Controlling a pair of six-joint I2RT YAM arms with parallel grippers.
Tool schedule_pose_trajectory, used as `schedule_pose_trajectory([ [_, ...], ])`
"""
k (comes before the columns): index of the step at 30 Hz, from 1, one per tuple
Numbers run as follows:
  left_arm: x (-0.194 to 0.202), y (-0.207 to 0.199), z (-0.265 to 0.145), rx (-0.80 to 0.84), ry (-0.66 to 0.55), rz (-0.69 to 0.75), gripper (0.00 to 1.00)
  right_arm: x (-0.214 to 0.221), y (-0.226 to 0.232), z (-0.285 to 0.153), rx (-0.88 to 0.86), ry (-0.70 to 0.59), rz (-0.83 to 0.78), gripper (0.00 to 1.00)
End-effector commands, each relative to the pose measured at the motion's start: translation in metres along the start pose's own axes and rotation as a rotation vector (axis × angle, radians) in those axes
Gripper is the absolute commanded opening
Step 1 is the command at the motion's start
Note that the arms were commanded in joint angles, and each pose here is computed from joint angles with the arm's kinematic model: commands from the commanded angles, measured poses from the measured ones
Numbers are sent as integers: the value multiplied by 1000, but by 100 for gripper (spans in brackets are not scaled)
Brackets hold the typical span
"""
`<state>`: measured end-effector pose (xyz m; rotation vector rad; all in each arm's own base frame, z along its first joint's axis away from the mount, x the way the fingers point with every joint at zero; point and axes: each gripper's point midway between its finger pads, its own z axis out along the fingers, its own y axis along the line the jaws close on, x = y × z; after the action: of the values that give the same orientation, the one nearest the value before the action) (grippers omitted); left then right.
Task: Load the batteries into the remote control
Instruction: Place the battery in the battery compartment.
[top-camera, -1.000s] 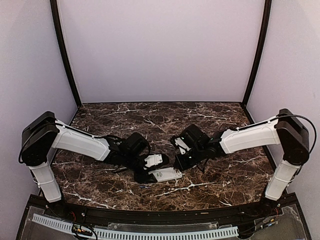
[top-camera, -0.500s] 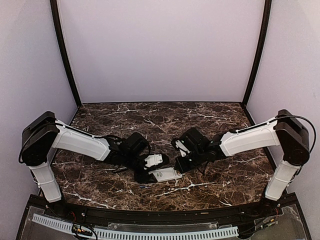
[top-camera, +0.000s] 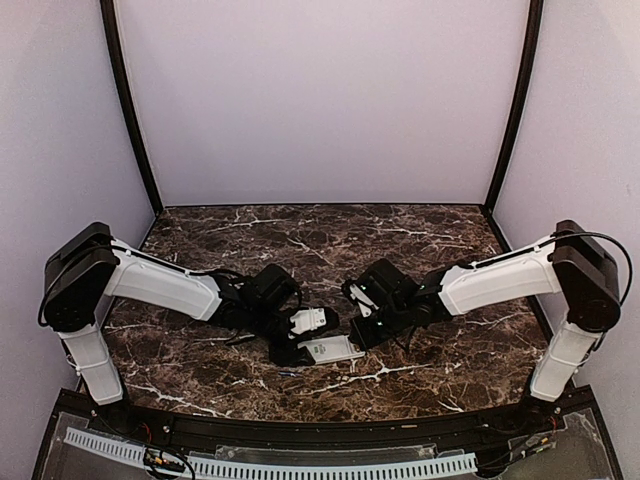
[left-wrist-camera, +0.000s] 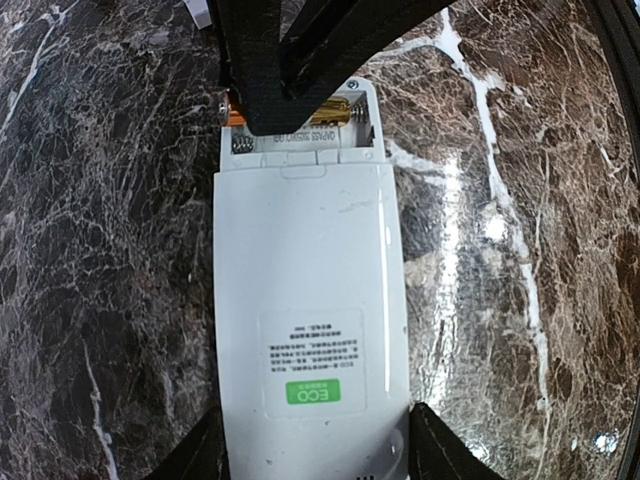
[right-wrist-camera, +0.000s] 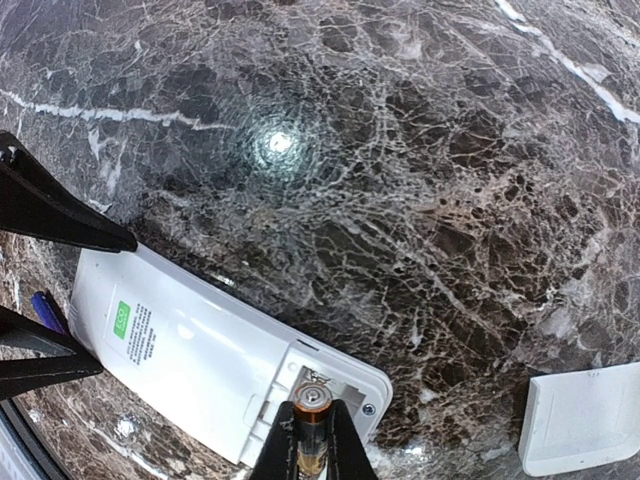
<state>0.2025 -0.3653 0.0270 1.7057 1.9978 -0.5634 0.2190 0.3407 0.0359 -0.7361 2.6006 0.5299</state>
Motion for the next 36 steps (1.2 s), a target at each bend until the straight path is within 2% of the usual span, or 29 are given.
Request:
schedule_pose_trajectory([
  [1,10,-10,6,46,44,-15,56,28,-17,-3,79,89,8,0],
  [9,10,-10,6,44,46,-14,57,35,-25,0,132,111,35,0],
  [17,10,-10,6,45,49,-14,57,42,-39,2,211,141,56,6],
  [27,10,-10,6,46,49,-11,57,41,-40,2,227,149,46,14],
  [36,10,-10,6,48,47,-13,57,37,-36,6,211,149,26,17],
])
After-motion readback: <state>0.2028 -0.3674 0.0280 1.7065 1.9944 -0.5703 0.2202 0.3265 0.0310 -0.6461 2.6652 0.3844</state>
